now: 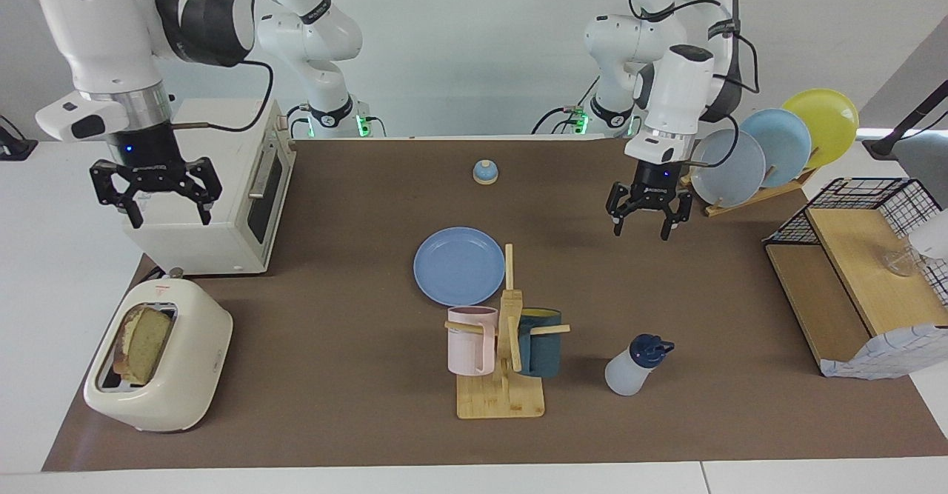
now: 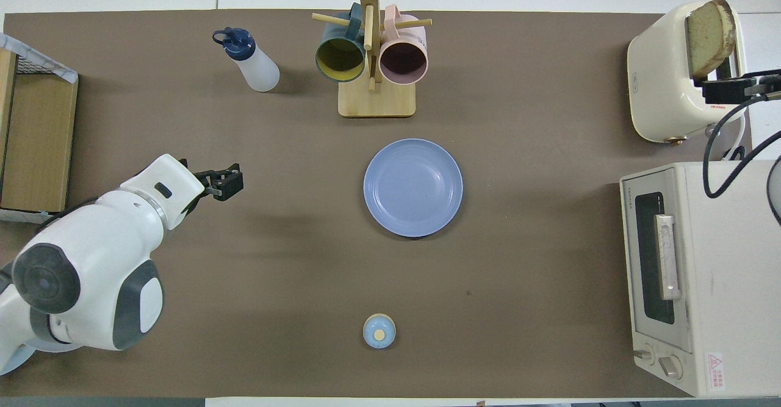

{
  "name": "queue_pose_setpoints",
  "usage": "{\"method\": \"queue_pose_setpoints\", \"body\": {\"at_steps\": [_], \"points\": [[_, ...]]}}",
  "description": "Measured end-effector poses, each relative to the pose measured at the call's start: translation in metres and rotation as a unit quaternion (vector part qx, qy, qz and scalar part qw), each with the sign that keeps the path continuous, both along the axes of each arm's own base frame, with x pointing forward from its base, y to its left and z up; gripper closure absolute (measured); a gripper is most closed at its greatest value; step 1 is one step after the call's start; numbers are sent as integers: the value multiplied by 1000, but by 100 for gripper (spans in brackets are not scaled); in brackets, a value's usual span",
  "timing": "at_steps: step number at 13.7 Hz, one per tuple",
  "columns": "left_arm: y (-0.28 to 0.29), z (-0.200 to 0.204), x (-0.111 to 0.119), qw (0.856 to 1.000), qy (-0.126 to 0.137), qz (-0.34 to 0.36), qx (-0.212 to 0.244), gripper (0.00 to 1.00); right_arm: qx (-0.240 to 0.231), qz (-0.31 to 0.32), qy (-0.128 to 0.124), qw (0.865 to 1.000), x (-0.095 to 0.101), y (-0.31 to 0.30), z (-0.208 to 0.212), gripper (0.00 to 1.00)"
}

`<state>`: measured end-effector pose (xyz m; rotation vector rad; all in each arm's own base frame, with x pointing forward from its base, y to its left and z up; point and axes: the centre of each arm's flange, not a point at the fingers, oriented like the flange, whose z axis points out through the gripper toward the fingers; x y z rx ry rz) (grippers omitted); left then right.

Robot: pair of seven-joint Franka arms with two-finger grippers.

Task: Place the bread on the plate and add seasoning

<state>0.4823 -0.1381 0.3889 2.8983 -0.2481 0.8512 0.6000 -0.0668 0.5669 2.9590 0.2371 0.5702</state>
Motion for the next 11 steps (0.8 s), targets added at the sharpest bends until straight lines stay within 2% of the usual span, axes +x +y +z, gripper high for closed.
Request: {"method": "queue_pose_setpoints", "body": {"at_steps": [4,7,11], "points": [[-15,-75,9,998,-56,-2,-23,0,-10,-1,-62,998,40,-22,-51,0],[-31,-115,10,997,-66,15,-40,0,4,-18,-70,997,59,-40,-71,0],[-45,-130,39,995,-88,48,-12,0,27,-19,-86,996,69,-57,-84,4]]}}
